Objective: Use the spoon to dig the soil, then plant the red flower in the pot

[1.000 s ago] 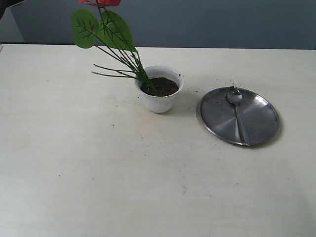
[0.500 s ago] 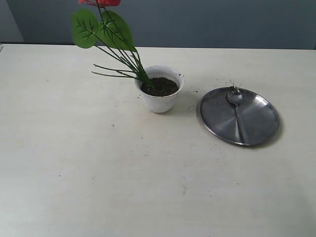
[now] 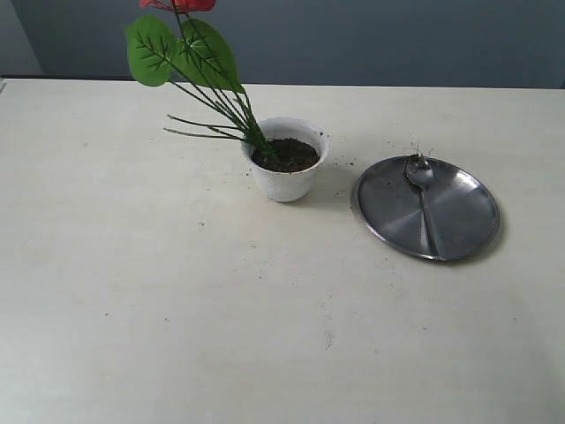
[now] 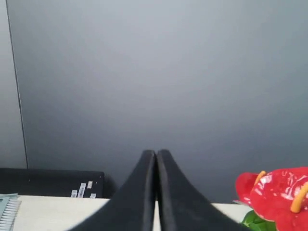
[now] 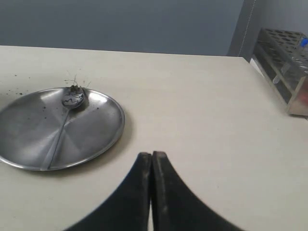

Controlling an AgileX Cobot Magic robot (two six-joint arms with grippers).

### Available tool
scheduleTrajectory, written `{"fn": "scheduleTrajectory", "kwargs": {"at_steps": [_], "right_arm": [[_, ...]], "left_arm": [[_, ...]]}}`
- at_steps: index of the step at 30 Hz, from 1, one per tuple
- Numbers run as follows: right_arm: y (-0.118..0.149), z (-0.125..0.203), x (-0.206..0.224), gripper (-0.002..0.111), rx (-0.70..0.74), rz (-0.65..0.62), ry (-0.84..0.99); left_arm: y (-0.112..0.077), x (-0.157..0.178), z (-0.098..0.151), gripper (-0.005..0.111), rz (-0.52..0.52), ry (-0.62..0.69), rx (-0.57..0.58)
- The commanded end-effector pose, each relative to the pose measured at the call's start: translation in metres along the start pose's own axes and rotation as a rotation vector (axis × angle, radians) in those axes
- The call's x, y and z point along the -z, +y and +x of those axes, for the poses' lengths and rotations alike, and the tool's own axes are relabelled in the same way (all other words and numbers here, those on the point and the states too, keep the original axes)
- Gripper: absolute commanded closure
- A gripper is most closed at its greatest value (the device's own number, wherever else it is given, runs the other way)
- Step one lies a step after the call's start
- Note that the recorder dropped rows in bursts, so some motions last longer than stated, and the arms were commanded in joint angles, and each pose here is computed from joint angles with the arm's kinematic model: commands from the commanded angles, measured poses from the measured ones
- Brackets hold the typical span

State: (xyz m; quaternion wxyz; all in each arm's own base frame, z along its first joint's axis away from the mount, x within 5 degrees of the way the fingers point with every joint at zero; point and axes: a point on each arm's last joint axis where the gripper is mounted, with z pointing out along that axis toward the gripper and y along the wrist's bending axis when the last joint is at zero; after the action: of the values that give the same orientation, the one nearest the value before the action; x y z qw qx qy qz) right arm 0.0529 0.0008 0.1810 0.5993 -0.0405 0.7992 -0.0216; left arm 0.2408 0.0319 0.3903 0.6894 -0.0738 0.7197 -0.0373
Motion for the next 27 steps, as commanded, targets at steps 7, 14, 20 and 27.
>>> {"fn": "scheduleTrajectory", "kwargs": {"at_steps": [7, 14, 20, 27], "right_arm": [[0.000, 0.000, 0.000, 0.108, 0.005, 0.005, -0.008], [0.000, 0.000, 0.000, 0.108, 0.005, 0.005, -0.008], [0.000, 0.000, 0.000, 0.108, 0.005, 0.005, -0.008], [0.000, 0.000, 0.000, 0.108, 0.005, 0.005, -0.008]], "left_arm": [[-0.021, 0.050, -0.010, 0.106, 0.153, -0.103, -0.040], [-0.025, 0.057, -0.010, 0.106, 0.190, -0.106, -0.089], [-0.040, 0.061, -0.009, 0.106, 0.362, -0.109, -0.096], [-0.044, 0.062, -0.008, 0.106, 0.403, -0.107, -0.106]]}}
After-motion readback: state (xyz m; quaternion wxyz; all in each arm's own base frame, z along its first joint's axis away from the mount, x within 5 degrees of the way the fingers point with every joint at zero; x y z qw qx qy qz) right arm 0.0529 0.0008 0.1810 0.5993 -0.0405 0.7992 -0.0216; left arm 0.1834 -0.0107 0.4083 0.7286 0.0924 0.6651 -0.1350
